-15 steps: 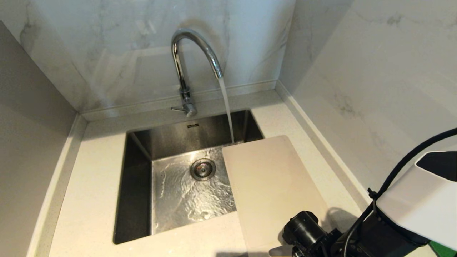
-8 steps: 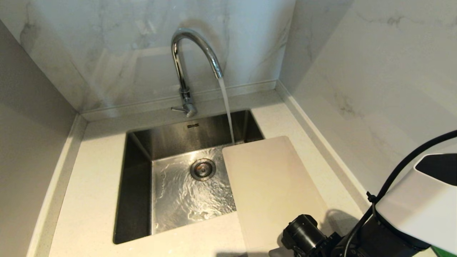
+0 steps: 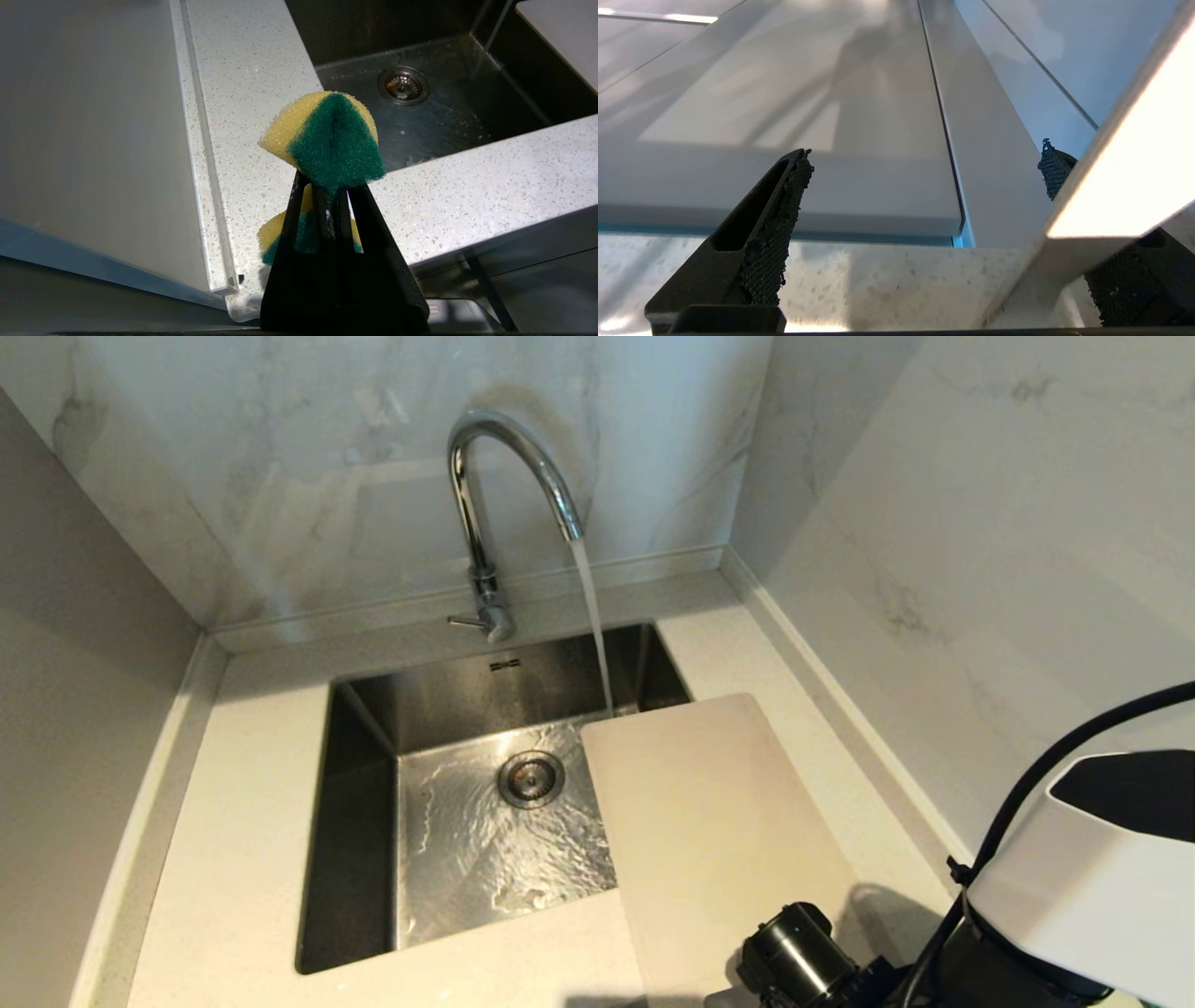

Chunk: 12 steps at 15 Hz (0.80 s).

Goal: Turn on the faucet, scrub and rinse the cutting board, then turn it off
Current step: Pick up the cutting board

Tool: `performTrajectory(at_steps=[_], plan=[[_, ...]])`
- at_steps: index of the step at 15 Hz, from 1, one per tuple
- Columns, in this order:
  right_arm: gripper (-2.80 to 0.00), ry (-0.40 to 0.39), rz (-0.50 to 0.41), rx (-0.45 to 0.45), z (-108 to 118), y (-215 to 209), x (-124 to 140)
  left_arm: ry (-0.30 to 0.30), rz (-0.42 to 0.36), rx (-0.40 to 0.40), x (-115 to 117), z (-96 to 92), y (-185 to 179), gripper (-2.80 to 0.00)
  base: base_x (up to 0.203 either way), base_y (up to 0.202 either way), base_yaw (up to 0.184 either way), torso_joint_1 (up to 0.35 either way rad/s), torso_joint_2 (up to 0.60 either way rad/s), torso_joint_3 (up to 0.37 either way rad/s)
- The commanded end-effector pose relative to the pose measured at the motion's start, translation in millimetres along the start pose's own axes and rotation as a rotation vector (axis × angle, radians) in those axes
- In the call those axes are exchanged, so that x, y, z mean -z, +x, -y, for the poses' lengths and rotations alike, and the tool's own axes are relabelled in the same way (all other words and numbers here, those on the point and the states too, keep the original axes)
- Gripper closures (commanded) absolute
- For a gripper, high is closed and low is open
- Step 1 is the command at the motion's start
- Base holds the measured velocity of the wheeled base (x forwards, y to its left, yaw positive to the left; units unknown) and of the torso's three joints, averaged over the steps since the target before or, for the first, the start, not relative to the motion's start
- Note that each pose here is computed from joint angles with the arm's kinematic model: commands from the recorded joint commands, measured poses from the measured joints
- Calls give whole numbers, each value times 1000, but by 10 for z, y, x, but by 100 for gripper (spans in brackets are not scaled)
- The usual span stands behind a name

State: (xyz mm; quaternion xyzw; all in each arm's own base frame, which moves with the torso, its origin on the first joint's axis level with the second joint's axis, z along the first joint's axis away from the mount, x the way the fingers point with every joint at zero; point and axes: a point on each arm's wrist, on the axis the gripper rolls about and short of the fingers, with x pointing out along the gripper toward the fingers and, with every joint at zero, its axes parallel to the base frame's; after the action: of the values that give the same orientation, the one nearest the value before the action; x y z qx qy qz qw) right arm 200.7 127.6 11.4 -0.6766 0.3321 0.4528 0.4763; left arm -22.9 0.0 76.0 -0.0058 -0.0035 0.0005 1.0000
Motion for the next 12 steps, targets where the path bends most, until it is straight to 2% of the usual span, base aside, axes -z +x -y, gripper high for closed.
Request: performTrajectory(at_steps=[1, 12], plan=[[-280, -15, 0, -15, -25, 40, -12, -1, -2, 0, 4, 0, 2, 0, 0, 0, 0, 0, 0, 0], [-280, -36, 2, 5, 14, 116, -82, -1, -1, 0, -1, 0, 1, 0, 0, 0, 0, 0, 0, 0]])
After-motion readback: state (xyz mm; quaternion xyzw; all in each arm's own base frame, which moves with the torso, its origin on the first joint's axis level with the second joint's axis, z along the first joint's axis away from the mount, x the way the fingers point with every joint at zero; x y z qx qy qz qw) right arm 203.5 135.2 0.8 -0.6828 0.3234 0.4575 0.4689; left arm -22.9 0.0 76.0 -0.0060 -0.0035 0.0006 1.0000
